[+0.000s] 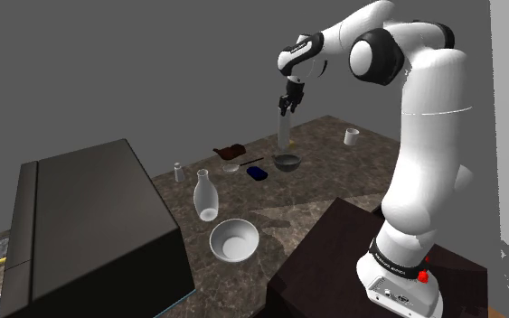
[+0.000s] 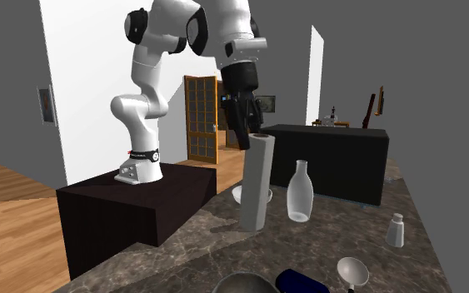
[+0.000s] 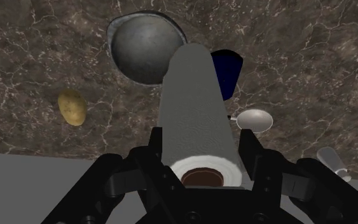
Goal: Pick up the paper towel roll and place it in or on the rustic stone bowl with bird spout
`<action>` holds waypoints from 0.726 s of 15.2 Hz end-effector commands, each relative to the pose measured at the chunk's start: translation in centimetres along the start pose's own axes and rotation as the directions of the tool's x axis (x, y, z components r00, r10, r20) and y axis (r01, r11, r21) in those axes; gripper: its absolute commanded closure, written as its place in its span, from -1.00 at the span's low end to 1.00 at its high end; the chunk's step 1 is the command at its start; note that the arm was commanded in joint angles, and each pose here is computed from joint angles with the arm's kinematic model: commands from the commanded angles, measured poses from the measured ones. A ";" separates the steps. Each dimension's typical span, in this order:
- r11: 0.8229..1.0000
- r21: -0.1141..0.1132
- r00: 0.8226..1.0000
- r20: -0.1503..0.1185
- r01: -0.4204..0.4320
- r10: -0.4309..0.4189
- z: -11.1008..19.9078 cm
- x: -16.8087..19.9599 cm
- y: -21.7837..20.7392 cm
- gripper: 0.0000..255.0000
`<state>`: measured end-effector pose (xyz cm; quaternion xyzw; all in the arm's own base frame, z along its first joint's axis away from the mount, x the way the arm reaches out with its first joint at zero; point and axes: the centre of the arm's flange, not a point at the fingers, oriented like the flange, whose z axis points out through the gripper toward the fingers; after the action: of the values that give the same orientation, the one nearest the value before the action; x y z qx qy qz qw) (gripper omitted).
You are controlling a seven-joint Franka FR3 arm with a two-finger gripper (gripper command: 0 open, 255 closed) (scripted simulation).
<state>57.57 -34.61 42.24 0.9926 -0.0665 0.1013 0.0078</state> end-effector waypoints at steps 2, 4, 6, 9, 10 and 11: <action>1.000 0.001 1.000 0.001 0.001 -0.002 -1.7 0.8 3.5 1.00; 1.000 0.001 1.000 0.001 0.002 -0.002 -2.8 1.5 5.8 1.00; 1.000 0.001 1.000 0.001 0.002 -0.002 -3.9 2.2 8.1 1.00; 1.000 0.001 1.000 0.001 0.001 -0.001 -3.5 2.4 9.4 1.00; 1.000 0.001 1.000 0.001 0.001 -0.001 -2.9 2.3 9.4 1.00; 1.000 0.001 1.000 0.001 0.001 -0.001 -2.4 2.2 9.4 1.00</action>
<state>57.86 -44.13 45.49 0.9927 -0.0658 0.1010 0.0074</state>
